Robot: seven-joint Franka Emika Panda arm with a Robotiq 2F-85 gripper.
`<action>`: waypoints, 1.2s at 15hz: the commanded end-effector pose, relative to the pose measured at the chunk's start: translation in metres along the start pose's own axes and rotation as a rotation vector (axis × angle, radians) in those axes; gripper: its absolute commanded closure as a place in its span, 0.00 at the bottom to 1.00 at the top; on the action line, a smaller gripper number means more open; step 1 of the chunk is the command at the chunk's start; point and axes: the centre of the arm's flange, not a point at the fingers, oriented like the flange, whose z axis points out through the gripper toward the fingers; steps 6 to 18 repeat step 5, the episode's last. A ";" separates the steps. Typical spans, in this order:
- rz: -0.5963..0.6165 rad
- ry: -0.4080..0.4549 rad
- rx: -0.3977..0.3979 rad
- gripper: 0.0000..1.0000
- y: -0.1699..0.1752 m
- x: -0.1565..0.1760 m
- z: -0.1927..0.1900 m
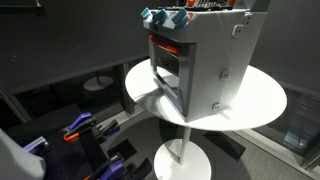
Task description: Press the top red button on the right
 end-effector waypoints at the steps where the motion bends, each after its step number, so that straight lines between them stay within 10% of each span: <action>1: 0.006 -0.024 -0.017 0.00 0.005 -0.003 -0.009; 18: 0.001 -0.021 -0.006 0.00 0.001 -0.003 0.002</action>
